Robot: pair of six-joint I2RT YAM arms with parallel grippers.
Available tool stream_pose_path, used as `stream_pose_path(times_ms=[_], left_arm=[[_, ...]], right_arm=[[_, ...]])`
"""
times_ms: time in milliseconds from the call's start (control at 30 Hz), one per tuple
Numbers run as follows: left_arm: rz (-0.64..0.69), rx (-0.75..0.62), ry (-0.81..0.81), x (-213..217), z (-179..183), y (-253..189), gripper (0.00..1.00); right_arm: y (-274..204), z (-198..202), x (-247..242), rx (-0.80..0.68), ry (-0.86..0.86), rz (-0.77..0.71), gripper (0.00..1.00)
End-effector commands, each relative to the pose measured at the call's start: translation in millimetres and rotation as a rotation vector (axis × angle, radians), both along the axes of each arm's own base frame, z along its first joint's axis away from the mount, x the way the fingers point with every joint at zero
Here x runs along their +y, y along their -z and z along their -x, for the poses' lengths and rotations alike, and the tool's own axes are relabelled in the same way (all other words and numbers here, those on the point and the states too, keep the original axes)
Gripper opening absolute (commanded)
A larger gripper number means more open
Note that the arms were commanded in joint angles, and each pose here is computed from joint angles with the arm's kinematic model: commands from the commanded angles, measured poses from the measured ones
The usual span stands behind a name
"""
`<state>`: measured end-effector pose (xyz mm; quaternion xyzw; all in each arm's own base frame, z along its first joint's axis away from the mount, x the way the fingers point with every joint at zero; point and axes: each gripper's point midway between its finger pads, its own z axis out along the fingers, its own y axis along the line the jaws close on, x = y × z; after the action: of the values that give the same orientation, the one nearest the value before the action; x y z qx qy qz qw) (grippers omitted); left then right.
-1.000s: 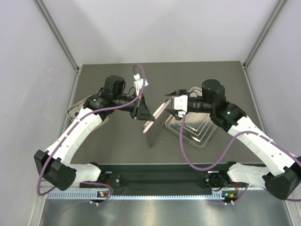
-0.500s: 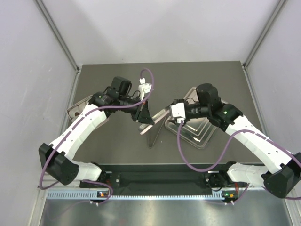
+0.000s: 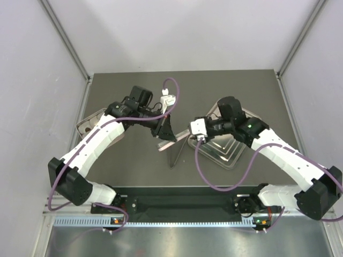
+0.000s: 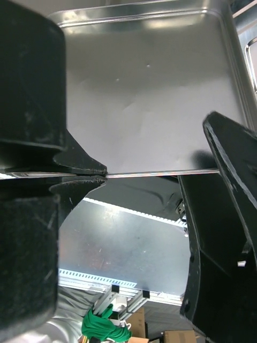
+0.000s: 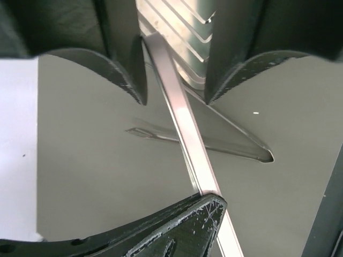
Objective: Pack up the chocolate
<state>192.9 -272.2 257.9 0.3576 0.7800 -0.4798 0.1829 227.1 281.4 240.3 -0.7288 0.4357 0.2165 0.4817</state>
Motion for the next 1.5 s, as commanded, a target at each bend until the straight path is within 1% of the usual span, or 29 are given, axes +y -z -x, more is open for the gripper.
stream_pose_path(times_ms=[0,33,100,133,233,267,300,333,367,400,467,500,533,567,633,667,700,733,833,867,900,967,1000,1033,1067,1167,1233,1333,1467], left_arm=[[0.078,-0.1,0.058,-8.0,-6.4,-23.2,0.0],[0.073,-0.094,0.057,-8.2,-7.1,-22.3,0.0],[0.079,-0.104,0.065,-10.2,-9.7,-25.4,0.0],[0.078,-0.112,0.06,-11.0,-12.6,-26.2,0.0],[0.045,-0.155,-0.029,-12.1,-36.2,-29.3,0.0],[0.061,-0.139,-0.094,-16.9,-47.3,-36.7,0.02],[0.062,-0.136,-0.124,-18.1,-54.5,-38.2,0.09],[0.089,-0.148,-0.162,-22.5,-63.5,-48.3,0.11],[0.097,-0.153,-0.193,-23.1,-70.0,-53.1,0.16],[0.102,-0.16,-0.231,-23.4,-77.1,-58.7,0.28],[0.105,-0.205,-0.362,-15.6,-102.0,-77.7,0.39],[0.107,-0.224,-0.418,-10.1,-111.8,-86.5,0.51],[0.124,-0.252,-0.474,-3.5,-122.1,-101.5,0.56],[0.128,-0.255,-0.589,13.5,-142.2,-110.3,0.58],[0.152,-0.234,-0.716,35.3,-161.7,-127.7,0.6],[0.127,-0.234,-0.843,65.0,-185.6,-126.1,0.6],[0.103,-0.205,-0.901,80.2,-193.3,-121.0,0.59],[0.099,-0.184,-0.991,108.6,-207.6,-121.3,0.58],[0.026,-0.1,-1.107,152.1,-224.6,-91.6,0.53],[-0.004,-0.077,-1.175,180.5,-231.7,-80.1,0.52],[-0.04,-0.062,-1.219,193.2,-233.6,-69.2,0.51],[-0.113,-0.001,-1.363,247.4,-231.5,-40.0,0.5],[-0.141,0.017,-1.409,263.3,-229.4,-28.4,0.51],[-0.211,0.048,-1.509,294.1,-223.3,-5.5,0.51],[-0.246,0.058,-1.552,307.5,-217.8,4.0,0.51],[-0.397,0.123,-1.713,356.1,-194.3,40.8,0.51],[-0.47,0.168,-1.791,380.6,-176.0,62.7,0.51],[-0.516,0.176,-1.863,398.5,-156.7,79.6,0.51],[-0.581,0.147,-2.063,440.1,-124.9,82.6,0.51]], right_arm=[[0.3,-2.8,8.1,-0.006,-0.028,-0.002,0.45],[2.6,-3.3,9.6,-0.001,-0.029,0.002,0.39],[5.9,-4.6,10.4,0.008,-0.021,0.012,0.33],[6.8,-5.1,10.4,0.01,-0.016,0.016,0.26],[7.7,-8.7,10.9,0.041,0.02,0.014,0.15],[4.8,-8.1,11.5,0.045,0.021,0.005,0.1],[0.5,-7.2,12.3,0.058,0.027,-0.007,0.07],[-4.8,-5.7,13.4,0.063,0.026,-0.023,0.0],[-12.0,-2.5,15.8,0.071,0.014,-0.048,0.0],[-18.5,-0.2,17.6,0.099,0.019,-0.068,0.0],[-27.9,6.7,19.9,0.126,0.002,-0.1,0.0],[-32.2,7.7,21.6,0.154,0.014,-0.121,0.0],[-36.0,9.9,21.5,0.167,0.016,-0.137,0.0],[-37.9,13.5,23.1,0.202,0.017,-0.152,0.0],[-42.8,10.1,24.8,0.212,0.043,-0.187,0.0],[-43.4,9.7,25.8,0.269,0.082,-0.202,0.0],[-49.7,7.4,27.6,0.273,0.094,-0.224,0.0],[-52.4,7.6,27.9,0.313,0.115,-0.237,0.0],[-69.0,4.7,33.5,0.371,0.145,-0.296,0.0],[-75.3,5.7,35.3,0.412,0.155,-0.314,0.0],[-78.7,5.2,36.8,0.43,0.165,-0.325,0.0],[-84.5,-0.9,40.0,0.475,0.202,-0.354,0.0],[-86.9,-3.0,40.9,0.488,0.217,-0.366,0.0],[-91.6,-9.7,42.2,0.483,0.24,-0.394,0.0],[-92.2,-9.8,43.6,0.518,0.255,-0.411,0.0],[-105.6,-10.2,44.8,0.511,0.249,-0.498,0.0],[-111.0,-12.0,41.4,0.489,0.266,-0.53,0.0],[-113.5,-13.0,38.8,0.466,0.272,-0.542,0.0],[-115.9,-10.5,39.6,0.484,0.264,-0.548,0.0]])
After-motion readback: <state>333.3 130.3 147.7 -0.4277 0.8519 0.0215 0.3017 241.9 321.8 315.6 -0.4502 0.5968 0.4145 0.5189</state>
